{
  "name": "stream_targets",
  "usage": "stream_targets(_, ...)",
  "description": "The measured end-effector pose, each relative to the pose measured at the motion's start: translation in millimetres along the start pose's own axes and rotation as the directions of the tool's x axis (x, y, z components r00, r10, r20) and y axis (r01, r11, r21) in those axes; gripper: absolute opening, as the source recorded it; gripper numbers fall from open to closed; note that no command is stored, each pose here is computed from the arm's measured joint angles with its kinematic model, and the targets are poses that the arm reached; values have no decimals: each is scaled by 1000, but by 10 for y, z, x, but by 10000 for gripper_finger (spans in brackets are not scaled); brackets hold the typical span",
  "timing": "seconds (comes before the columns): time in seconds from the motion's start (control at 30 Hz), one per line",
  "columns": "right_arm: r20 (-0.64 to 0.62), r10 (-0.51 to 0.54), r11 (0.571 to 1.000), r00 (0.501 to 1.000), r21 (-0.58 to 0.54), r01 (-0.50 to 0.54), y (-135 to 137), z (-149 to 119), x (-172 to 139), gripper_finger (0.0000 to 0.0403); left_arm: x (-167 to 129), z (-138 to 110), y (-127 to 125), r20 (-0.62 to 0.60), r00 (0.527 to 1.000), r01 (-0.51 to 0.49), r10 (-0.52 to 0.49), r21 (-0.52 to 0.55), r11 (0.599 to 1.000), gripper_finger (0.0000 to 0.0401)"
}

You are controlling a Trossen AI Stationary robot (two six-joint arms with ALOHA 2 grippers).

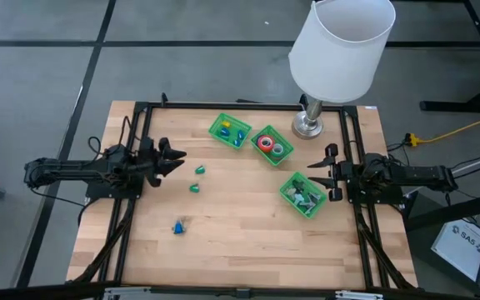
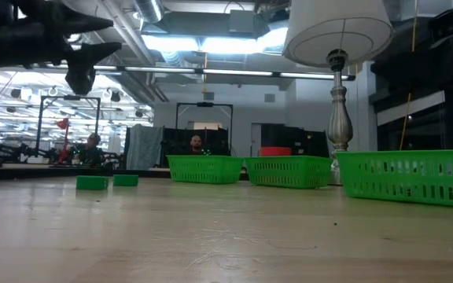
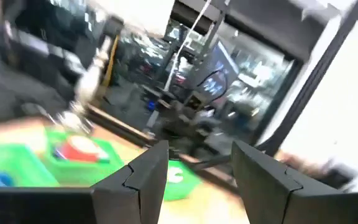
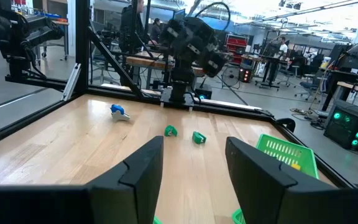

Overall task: Pick and place Stapler, Stapler remover, tape
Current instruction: Put the blue stapler into the top basket

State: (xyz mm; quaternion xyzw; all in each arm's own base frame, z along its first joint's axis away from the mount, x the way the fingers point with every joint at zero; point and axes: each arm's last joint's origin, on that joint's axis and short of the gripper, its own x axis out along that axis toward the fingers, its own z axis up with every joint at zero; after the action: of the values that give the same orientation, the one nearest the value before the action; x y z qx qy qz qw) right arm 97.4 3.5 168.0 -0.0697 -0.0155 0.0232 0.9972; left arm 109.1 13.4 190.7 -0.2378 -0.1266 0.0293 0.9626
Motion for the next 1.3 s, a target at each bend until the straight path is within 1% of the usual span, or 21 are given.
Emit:
stream_targets(0.03,0,0,1000,1000,0,0,0,0,0,179,0,0,-1,0,1000,1,-1,-73,997,173)
stream_targets(0.1,0,0,1000,1000,0,0,0,0,0,179,0,0,1,1,1000,-2,2,-186,983,173)
stream_targets(0.23,0,0,1000,1000,0,0,0,0,0,179,0,1,2,4,1000,-4,6,-356,934,173)
stream_targets(0.3,0,0,1000,1000,0,0,0,0,0,179,0,2,3,7,1000,-8,11,-396,918,173)
stream_targets(0.53,0,0,1000,1000,0,0,0,0,0,179,0,4,6,13,1000,-15,23,-426,905,173)
stream_targets(0.67,0,0,1000,1000,0,0,0,0,0,179,-1,-11,40,9,997,-70,79,-361,930,173)
stream_targets(0.77,0,0,1000,1000,0,0,0,0,0,179,4,-15,40,-5,998,-59,61,-322,945,173)
stream_targets(0.87,-1,0,1000,1000,0,0,0,-1,0,179,21,-8,22,-73,996,-66,50,-236,969,172)
stream_targets(0.97,0,0,1000,1000,0,0,0,0,0,179,53,29,3,-174,979,-130,106,-134,982,165)
stream_targets(1.03,0,0,1000,1000,0,0,0,0,0,179,88,88,-30,-228,965,-147,132,-48,988,156)
stream_targets(1.13,0,0,1000,1000,0,0,0,0,0,179,161,215,-102,-286,947,-135,148,64,989,142)
stream_targets(1.3,0,0,1000,1000,0,0,0,0,0,179,305,429,-217,-377,905,-128,196,198,972,127)
